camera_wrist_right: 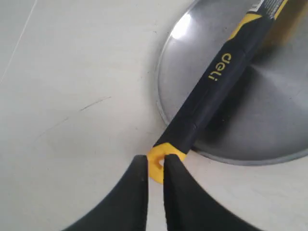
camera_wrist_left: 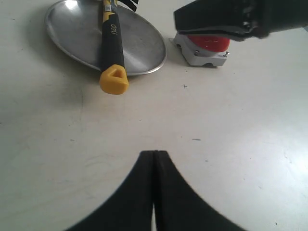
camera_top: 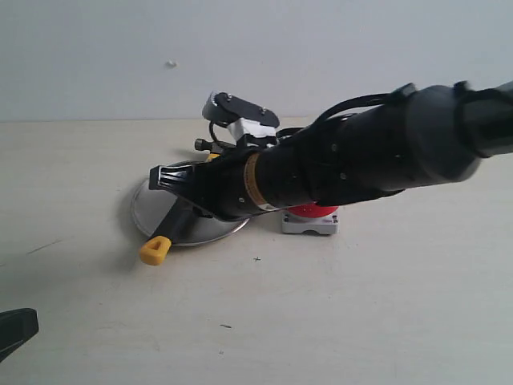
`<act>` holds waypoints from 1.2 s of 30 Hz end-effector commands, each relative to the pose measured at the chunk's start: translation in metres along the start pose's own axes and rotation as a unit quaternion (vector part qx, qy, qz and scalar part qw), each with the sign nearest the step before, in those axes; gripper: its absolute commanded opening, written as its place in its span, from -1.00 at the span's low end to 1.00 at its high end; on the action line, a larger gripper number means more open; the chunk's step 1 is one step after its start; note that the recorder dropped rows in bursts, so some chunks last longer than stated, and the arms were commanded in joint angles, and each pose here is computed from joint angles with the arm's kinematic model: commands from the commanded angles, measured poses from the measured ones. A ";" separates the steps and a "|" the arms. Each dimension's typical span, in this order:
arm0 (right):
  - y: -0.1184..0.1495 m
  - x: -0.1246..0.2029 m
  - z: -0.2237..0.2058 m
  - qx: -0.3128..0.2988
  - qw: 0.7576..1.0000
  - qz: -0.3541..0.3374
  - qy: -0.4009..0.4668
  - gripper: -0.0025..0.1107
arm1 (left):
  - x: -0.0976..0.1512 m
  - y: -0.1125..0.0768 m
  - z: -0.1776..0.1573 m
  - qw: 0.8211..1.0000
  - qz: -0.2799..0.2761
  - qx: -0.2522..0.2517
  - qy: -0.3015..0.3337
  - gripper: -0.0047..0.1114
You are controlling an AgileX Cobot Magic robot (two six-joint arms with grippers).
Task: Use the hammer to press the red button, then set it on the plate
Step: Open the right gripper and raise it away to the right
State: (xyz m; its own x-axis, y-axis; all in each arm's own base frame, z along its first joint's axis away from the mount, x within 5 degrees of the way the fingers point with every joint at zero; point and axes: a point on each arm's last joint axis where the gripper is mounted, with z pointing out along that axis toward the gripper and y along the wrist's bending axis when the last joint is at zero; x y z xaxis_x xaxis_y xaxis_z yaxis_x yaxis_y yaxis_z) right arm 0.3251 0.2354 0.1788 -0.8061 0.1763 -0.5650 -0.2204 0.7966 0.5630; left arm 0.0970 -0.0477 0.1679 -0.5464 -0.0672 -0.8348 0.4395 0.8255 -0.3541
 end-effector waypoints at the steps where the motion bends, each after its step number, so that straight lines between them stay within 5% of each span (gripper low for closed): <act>1: 0.014 0.005 -0.050 -0.011 0.996 -0.086 -0.023 -0.96 | -0.002 -0.001 0.000 1.000 0.000 0.004 -0.007 -0.92; 9: 0.004 0.044 -0.153 0.118 0.966 -0.203 -0.109 -0.96 | -0.002 -0.001 0.000 1.000 0.000 0.004 -0.006 -0.92; 19: -0.007 0.079 -0.252 0.010 0.956 -0.174 -0.236 -0.96 | -0.002 -0.001 0.000 1.000 0.000 0.004 -0.006 -0.92; 36: -0.015 0.092 -0.283 -0.056 0.949 -0.149 -0.272 -0.96 | -0.002 -0.001 0.000 1.000 0.000 0.004 -0.006 -0.92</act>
State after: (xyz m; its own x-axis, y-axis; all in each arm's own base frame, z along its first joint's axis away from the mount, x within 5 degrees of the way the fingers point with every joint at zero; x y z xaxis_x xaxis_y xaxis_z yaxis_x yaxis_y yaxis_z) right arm 0.0992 0.0759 0.2904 -0.2994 0.2509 -0.9205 -0.4709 0.8003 0.3713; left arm 0.0970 -0.0477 0.1679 -0.5465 -0.0658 -0.8348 0.4402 0.8255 -0.3532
